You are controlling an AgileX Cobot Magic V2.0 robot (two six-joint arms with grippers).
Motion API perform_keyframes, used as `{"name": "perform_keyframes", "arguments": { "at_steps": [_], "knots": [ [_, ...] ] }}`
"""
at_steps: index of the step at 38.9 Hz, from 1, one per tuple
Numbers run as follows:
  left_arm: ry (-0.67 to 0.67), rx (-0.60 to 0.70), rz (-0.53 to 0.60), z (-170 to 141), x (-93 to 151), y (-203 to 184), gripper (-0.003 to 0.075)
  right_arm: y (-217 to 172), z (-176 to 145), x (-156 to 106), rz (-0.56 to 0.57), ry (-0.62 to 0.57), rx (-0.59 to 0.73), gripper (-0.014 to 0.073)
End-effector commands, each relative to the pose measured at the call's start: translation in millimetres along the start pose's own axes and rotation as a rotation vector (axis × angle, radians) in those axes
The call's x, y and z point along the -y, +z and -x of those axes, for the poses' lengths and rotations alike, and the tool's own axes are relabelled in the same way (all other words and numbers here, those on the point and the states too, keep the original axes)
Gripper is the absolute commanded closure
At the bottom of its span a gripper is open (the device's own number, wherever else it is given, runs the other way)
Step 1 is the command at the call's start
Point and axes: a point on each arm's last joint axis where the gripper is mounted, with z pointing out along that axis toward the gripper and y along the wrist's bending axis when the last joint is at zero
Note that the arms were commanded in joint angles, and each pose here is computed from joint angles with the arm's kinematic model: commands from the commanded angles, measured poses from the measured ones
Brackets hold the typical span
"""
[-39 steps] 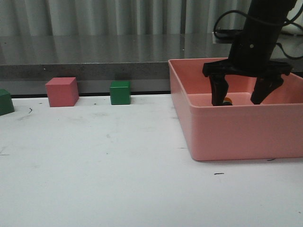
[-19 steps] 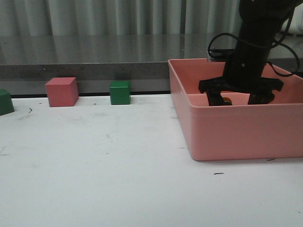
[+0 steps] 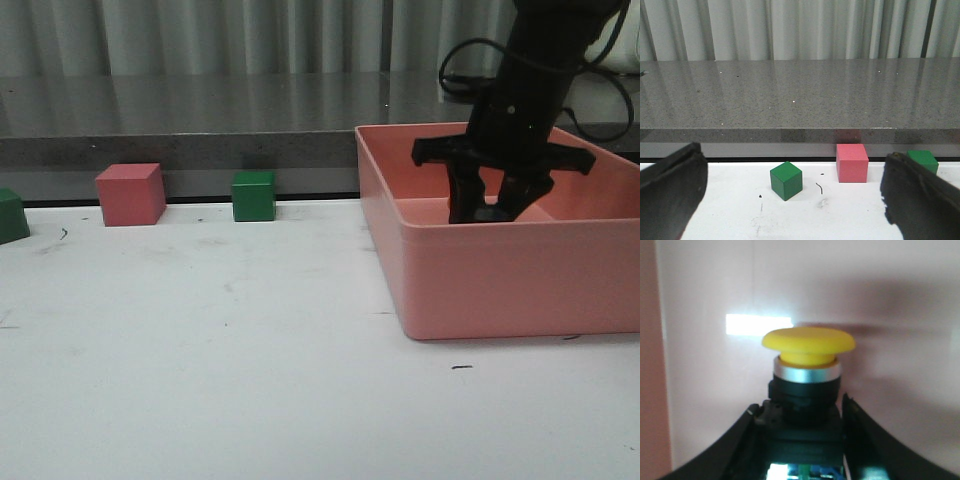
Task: Place and stand button with both arms
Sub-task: 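Lower the right gripper into the pink bin and grasp the yellow button, then lift the button out of the bin and carry it toward the left gripper's side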
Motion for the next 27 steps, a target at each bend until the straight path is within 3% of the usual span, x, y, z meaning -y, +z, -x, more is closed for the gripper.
{"name": "perform_keyframes", "arguments": {
  "at_steps": [1,9,15,27],
  "knots": [
    [-0.01,0.103,-0.01,18,1,0,0.0048,-73,13,-10,0.049,-0.012,0.181,0.0308],
    [-0.01,0.103,-0.01,18,1,0,0.0048,-143,8,-18,0.101,-0.016,0.322,0.0308],
    [-0.01,0.103,-0.01,18,1,0,0.0048,-181,-5,-40,0.158,-0.06,0.375,0.0308],
    [-0.01,0.104,-0.01,19,1,0,0.0048,-194,-28,-147,0.313,-0.287,0.333,0.0308]
  ]
}}
